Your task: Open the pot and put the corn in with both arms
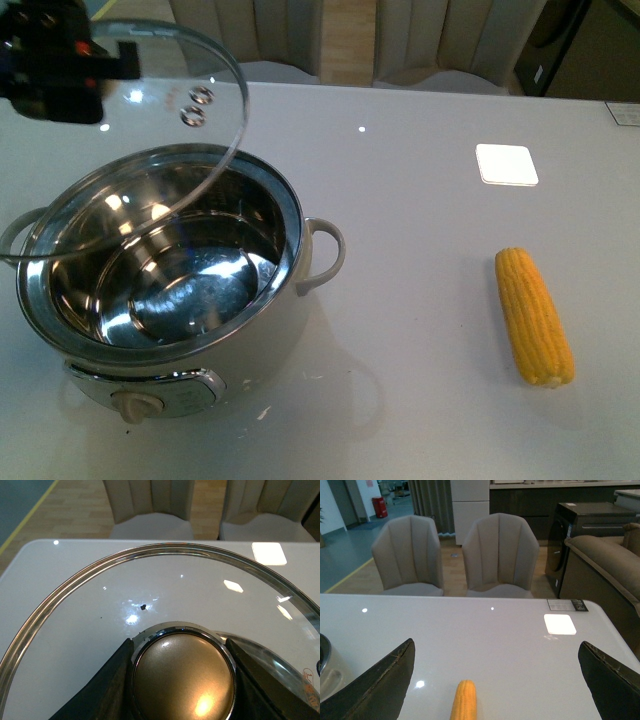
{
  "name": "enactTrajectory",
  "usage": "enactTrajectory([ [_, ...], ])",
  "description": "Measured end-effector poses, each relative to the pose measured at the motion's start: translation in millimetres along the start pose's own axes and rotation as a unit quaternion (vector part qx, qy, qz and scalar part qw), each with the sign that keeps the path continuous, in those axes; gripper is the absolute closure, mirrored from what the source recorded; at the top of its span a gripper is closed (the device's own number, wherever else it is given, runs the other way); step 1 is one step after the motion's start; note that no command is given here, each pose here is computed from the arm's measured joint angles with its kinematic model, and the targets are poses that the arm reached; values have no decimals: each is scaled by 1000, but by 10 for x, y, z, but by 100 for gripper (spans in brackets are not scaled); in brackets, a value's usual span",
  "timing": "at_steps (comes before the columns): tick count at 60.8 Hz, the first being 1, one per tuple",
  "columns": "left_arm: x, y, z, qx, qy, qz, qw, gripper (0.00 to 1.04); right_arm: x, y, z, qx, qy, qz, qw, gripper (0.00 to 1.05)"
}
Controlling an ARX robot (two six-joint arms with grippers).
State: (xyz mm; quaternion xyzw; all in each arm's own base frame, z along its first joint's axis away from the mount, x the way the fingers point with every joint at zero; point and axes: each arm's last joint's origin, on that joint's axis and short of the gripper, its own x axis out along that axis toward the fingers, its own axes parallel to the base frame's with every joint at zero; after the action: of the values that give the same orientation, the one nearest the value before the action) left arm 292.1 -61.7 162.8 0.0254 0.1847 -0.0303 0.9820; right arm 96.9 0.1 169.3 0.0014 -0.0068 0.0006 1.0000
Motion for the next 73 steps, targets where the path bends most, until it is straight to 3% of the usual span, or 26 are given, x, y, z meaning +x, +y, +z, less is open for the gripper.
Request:
enactTrajectory([
  [8, -66, 373, 54, -7, -18, 30, 999, 60, 0, 0, 0, 0, 0, 0, 1000, 9],
  [21, -159, 1207, -148, -38, -14, 136, 990, 60, 0, 0, 0, 0, 0, 0, 1000, 9],
  [31, -238, 1842, -512, -78, 21, 232, 969, 60, 0, 0, 0, 0, 0, 0, 1000, 9],
  [34, -252, 1989, -740, -92, 47, 253, 962, 60, 0, 0, 0, 0, 0, 0, 1000, 9],
  [50, -116, 1984, -1310, -102, 112, 245, 958, 60, 0, 0, 0, 0, 0, 0, 1000, 9],
  [73, 150, 1913, -1552, -69, 113, 226, 965, 60, 0, 0, 0, 0, 0, 0, 1000, 9],
])
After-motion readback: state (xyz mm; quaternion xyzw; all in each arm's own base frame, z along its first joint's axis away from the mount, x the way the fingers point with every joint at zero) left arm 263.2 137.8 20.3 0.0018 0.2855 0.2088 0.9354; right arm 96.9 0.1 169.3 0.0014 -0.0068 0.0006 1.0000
